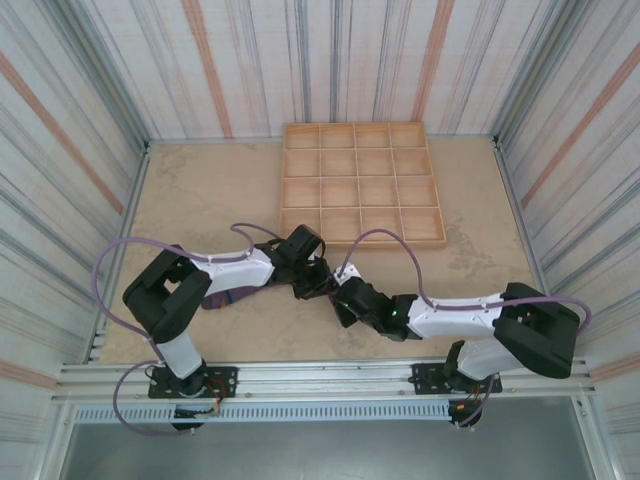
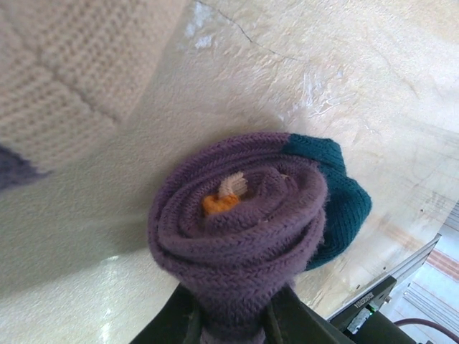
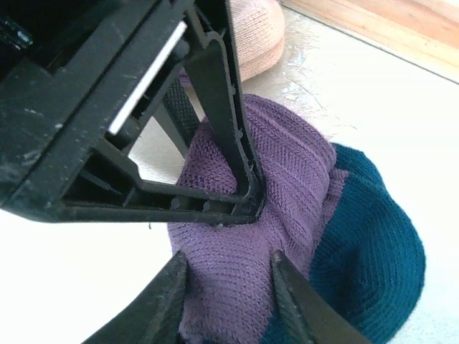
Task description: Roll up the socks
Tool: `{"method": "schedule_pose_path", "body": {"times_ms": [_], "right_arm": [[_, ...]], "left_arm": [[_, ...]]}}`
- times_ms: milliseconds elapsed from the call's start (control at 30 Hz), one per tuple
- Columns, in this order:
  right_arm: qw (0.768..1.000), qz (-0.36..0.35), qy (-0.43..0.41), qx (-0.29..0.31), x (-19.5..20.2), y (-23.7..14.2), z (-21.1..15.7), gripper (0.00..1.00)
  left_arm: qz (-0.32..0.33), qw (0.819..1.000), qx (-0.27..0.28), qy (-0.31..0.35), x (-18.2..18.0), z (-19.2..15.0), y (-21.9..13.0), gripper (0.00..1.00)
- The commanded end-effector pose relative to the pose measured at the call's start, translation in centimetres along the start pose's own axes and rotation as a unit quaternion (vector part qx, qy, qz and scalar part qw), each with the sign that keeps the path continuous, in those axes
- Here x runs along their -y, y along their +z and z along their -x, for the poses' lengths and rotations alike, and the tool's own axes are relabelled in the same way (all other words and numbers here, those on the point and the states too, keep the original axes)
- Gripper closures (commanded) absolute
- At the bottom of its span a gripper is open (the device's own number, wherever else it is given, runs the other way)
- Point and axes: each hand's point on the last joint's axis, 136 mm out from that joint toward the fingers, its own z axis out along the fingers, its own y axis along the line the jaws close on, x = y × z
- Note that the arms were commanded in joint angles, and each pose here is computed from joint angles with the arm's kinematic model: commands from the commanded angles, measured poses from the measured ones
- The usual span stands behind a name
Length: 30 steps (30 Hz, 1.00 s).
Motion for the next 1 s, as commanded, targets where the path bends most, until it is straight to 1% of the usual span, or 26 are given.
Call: {"method": "schedule_pose_path", "body": {"times_ms": [0,33,133,167,200,233,333,400,500,633,700,800,967], "right_arm": [[0.996,-0.043,0.005,-0.081,3.1,-0.1,-5.2,0.79],[0.996,-0.039,0.01,-0.085,3.1,-0.1,-5.3,0.82],[0.994,-0.024,0.035,-0.1,3.2,0.2,-5.9,0.91],[0.994,-0.022,0.041,-0.101,3.3,0.3,-5.9,0.93],[0.993,-0.022,0.046,-0.103,3.5,0.3,-6.1,0.93],[0.993,-0.02,0.055,-0.106,3.6,0.4,-6.2,0.94],[0.988,0.005,0.098,-0.12,3.9,0.6,-6.5,0.95],[0.983,0.02,0.126,-0.131,4.2,0.8,-6.7,0.95],[0.973,0.05,0.169,-0.148,4.3,1.0,-6.9,0.95],[0.951,0.096,0.233,-0.176,4.3,1.6,-7.2,0.97],[0.94,0.112,0.259,-0.191,4.2,1.9,-7.4,0.97],[0.921,0.137,0.3,-0.206,4.1,2.3,-7.4,0.98],[0.903,0.148,0.34,-0.217,4.6,2.6,-7.2,0.98]], "left_arm": [[0.067,0.997,-0.002,-0.027,-4.0,-0.7,-0.4,0.63],[0.063,0.998,0.0,-0.024,-3.7,-0.6,-0.5,0.55],[0.052,0.999,0.005,-0.011,-2.8,-0.4,-1.0,0.4],[0.054,0.999,0.006,-0.009,-2.6,-0.3,-1.3,0.36],[0.053,0.999,0.008,-0.006,-2.4,-0.3,-1.5,0.29],[0.051,0.999,0.011,-0.003,-2.2,-0.2,-1.7,0.26],[0.043,0.999,0.023,0.007,-1.9,-0.1,-2.3,0.21],[0.025,0.999,0.036,0.024,-1.3,0.0,-2.7,0.2],[0.018,0.997,0.057,0.055,-0.7,0.4,-3.3,0.2],[-0.02,0.994,0.075,0.082,0.2,0.8,-3.1,0.26],[-0.027,0.993,0.083,0.085,0.2,1.2,-2.7,0.28],[-0.026,0.993,0.074,0.089,0.3,1.7,-1.6,0.29],[-0.041,0.991,0.078,0.099,1.4,2.3,-0.6,0.31]]}}
